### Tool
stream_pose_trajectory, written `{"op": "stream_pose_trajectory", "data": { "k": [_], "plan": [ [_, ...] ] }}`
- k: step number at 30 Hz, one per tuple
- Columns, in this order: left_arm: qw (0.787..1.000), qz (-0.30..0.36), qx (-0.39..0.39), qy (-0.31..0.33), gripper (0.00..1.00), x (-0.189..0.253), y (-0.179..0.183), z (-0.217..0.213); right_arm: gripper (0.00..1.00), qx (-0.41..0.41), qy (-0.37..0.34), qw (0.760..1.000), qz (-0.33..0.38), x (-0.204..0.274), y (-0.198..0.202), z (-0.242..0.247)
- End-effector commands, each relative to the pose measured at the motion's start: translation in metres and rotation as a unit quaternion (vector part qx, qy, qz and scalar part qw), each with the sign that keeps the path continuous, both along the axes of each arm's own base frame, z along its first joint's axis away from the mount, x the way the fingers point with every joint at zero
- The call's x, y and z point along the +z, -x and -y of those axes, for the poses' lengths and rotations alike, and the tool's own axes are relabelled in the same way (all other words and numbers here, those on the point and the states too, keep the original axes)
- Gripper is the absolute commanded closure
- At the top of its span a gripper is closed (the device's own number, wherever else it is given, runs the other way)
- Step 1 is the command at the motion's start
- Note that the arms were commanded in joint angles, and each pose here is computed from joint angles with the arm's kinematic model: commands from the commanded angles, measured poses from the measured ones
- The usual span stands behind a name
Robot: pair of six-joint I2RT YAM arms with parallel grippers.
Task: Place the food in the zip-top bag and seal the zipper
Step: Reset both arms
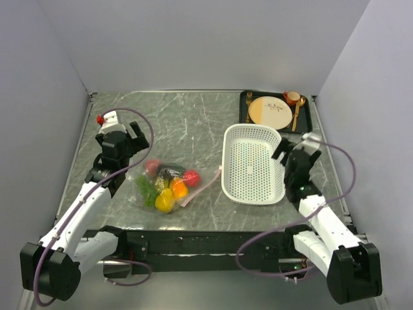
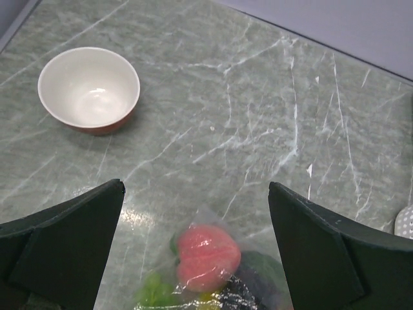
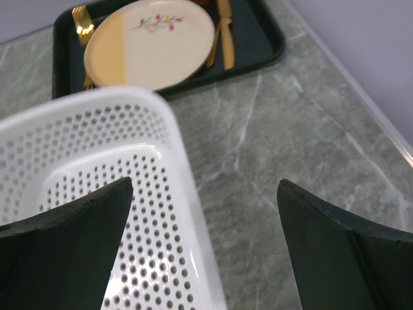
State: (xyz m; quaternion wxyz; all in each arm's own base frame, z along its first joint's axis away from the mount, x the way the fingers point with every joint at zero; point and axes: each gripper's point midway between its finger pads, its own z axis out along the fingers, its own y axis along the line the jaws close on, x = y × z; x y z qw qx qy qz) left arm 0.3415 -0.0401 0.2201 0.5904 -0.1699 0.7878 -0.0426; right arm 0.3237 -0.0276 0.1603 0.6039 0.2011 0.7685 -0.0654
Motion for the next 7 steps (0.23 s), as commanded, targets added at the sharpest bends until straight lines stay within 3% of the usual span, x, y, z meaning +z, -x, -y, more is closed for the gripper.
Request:
{"op": "stream_pose_trajectory", "data": {
  "k": [1,5,7],
  "plan": [
    [0.999,0.050,0.011,-0.012,0.01,0.023,-0.011,-0.006,0.00,-0.006,0.068,0.992,0.107,0.033,-0.001,-0.005],
    [0.999,0.037,-0.017,-0.020,0.01,0.014,-0.013,0.003,0.00,-0.036,0.056,0.993,0.099,0.032,-0.003,0.001],
    [0.999,0.038,0.007,-0.013,0.00,0.012,-0.015,-0.003,0.00,-0.043,0.053,0.993,0.096,0.029,-0.005,0.002]
  ]
}}
